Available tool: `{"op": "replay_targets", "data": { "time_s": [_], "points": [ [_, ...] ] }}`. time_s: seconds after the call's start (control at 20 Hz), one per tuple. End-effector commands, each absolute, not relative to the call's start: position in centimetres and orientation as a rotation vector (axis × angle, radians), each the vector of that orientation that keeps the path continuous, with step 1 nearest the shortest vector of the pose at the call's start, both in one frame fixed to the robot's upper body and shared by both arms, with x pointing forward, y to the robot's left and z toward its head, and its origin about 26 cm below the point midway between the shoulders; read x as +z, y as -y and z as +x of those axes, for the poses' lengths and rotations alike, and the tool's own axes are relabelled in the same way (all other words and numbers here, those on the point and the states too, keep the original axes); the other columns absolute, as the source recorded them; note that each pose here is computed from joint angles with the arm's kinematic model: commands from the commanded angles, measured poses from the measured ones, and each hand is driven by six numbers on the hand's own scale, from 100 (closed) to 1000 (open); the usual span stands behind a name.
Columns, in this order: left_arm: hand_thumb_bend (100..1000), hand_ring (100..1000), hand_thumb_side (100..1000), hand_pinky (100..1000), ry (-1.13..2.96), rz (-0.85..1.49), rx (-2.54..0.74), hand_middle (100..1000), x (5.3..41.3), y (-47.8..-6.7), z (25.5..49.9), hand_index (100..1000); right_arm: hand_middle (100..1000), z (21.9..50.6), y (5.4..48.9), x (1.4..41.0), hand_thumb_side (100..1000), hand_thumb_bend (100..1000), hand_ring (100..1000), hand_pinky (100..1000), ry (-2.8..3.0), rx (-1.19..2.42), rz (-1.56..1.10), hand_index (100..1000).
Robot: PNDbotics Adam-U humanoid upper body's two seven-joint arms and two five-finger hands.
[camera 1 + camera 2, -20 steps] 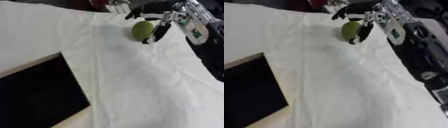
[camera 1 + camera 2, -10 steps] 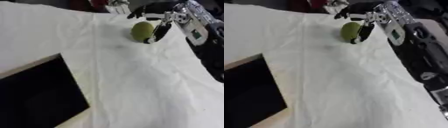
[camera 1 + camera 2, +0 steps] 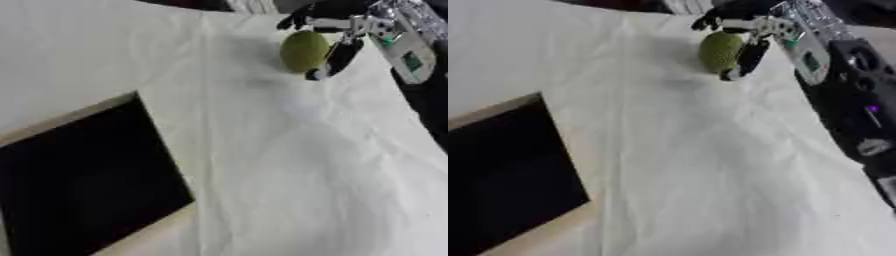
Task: Pick up objects on the table and place them in the box.
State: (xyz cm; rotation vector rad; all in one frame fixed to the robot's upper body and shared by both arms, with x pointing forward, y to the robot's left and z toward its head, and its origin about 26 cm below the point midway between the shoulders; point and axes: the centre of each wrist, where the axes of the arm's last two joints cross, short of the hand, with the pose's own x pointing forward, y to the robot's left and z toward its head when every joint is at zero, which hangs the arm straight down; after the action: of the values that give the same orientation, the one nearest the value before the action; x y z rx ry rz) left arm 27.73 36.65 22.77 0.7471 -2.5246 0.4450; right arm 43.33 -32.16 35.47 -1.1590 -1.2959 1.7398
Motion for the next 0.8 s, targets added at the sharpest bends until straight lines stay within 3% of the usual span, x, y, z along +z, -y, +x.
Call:
{"op": "replay_targets", "data": {
  "time_s": [0.05, 0.4, 0.8],
  "points": [
    [381, 555, 575, 507, 2.552, 0.751, 0.429, 566, 23.44, -36.56, 27.52, 729, 880, 43.13, 33.22, 36.78, 100, 435, 876, 858, 1.297, 1.676, -1.213, 981],
    [376, 554, 578, 507, 2.549, 0.746, 0.428, 566, 23.40, -36.48, 27.56, 729, 841, 43.47, 33.96, 36.54, 100, 383, 851, 833, 1.291, 1.614, -1.223, 959],
    [364, 552, 583, 507, 2.546, 0.743, 0.425, 565, 23.33, -36.39, 27.60, 728, 691, 43.24, 33.57, 37.01, 100, 285, 739, 755, 1.352, 1.525, -1.355, 837]
  ]
}}
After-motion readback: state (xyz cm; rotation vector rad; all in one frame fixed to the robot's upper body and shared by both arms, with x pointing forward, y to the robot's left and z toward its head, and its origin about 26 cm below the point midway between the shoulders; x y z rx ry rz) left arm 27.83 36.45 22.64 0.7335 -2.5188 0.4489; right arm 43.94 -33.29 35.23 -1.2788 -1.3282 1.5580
